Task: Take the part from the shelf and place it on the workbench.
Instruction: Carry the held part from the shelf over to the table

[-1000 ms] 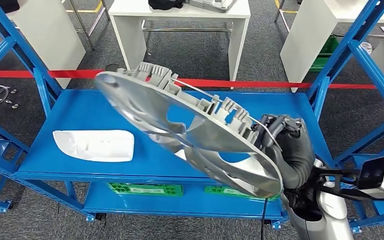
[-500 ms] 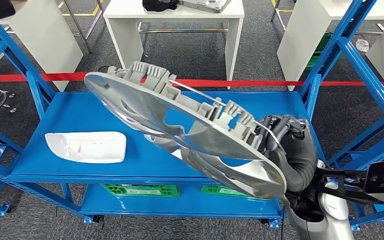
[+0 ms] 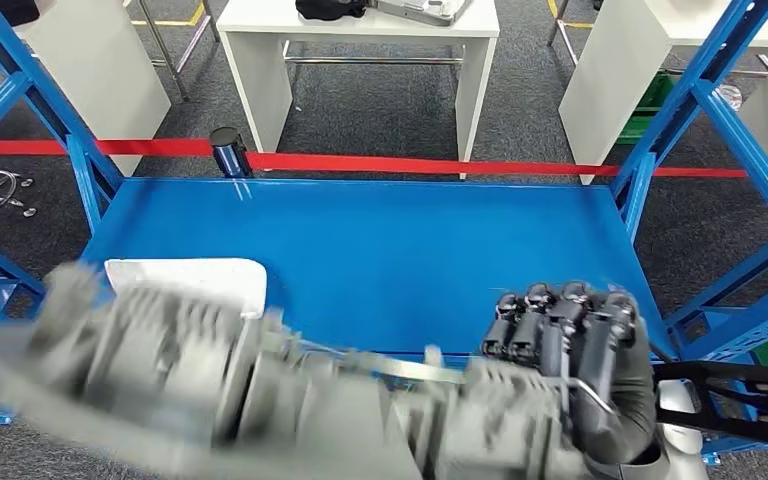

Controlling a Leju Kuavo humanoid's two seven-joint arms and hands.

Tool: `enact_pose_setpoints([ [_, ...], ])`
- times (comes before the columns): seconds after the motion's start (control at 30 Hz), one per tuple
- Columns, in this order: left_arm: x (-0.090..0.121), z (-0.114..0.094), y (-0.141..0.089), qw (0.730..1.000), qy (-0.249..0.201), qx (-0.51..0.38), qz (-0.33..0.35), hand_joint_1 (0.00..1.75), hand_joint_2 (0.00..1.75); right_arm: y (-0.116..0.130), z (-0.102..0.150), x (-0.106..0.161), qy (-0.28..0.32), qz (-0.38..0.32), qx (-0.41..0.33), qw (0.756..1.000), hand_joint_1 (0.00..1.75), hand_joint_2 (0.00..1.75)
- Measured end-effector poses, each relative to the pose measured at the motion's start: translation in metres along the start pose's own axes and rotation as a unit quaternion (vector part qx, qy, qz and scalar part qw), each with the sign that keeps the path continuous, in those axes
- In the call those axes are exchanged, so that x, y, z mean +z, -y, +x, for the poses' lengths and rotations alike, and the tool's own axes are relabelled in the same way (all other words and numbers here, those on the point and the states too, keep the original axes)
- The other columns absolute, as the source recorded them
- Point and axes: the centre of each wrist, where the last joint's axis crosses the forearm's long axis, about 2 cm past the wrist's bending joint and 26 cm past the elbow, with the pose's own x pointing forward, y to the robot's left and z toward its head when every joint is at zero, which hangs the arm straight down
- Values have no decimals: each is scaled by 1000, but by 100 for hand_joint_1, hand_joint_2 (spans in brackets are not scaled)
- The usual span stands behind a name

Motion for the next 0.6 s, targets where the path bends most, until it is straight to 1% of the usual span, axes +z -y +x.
enact_pose_setpoints([
  [0.13,5,-1,-6,999,-27,-16,-15,0,175,-3,3,-2,19,17,-10,1000,175,175],
  [0.27,10,-1,-13,998,-43,-38,-22,0,175,-4,4,3,30,40,-12,999,175,175],
  [0.6,18,8,-30,997,-41,-64,-14,0,175,-5,5,12,36,44,-12,998,175,175],
])
